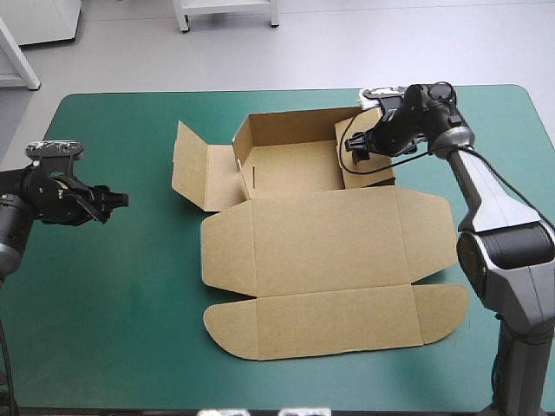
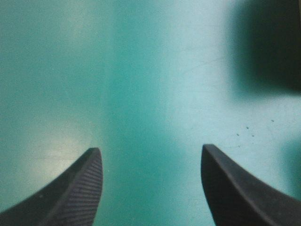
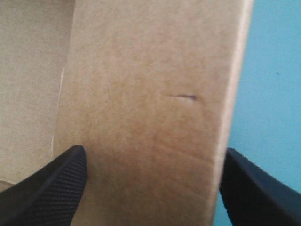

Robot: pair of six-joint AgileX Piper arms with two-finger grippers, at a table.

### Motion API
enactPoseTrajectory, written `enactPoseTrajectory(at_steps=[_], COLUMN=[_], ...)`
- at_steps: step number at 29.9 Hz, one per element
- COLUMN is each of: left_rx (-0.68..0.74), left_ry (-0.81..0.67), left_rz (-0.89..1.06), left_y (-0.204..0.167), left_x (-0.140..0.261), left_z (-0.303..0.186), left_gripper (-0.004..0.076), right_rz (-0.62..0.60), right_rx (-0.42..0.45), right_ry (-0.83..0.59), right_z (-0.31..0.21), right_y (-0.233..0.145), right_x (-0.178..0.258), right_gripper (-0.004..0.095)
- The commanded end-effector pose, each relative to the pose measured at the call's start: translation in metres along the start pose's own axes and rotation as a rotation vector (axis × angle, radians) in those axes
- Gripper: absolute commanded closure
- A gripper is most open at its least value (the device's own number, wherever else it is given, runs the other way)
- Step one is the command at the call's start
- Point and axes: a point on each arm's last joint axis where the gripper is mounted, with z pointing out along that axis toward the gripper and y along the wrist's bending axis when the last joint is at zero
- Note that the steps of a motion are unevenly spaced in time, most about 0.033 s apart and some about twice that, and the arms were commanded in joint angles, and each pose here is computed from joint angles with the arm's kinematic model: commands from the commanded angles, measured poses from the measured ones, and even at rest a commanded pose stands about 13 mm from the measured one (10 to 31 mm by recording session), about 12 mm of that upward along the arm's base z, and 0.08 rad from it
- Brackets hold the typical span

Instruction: Fold the box

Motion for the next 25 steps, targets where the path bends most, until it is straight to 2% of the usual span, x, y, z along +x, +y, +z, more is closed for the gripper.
enactPoseTrajectory(at_steps=[1,5,10,15,25], left_rx=[0.001,0.002,0.002,0.002,0.000], left_ry=[-0.087,-0.073,-0.071,-0.073,-0.097], left_rz=[-0.003,-0.002,-0.002,-0.002,-0.003], left_y=[0.000,-0.001,-0.001,-0.001,0.000], left_x=[-0.009,-0.008,-0.007,-0.008,-0.009], left_z=[-0.015,-0.015,-0.015,-0.015,-0.014], left_gripper=[0.0286,0.0286,0.0286,0.0286,0.0286], right_rz=[-0.031,-0.034,-0.063,-0.071,-0.059], right_rx=[0.046,0.078,0.112,0.133,0.279], right_ry=[-0.114,-0.100,-0.089,-0.087,-0.099], right_z=[-0.027,-0.014,-0.007,-0.007,-0.012], right_y=[0.015,0.016,0.012,0.008,-0.005], right_x=[-0.014,-0.015,-0.016,-0.016,-0.017], right_gripper=[0.0243,0.0420,0.0691,0.0909,0.0923])
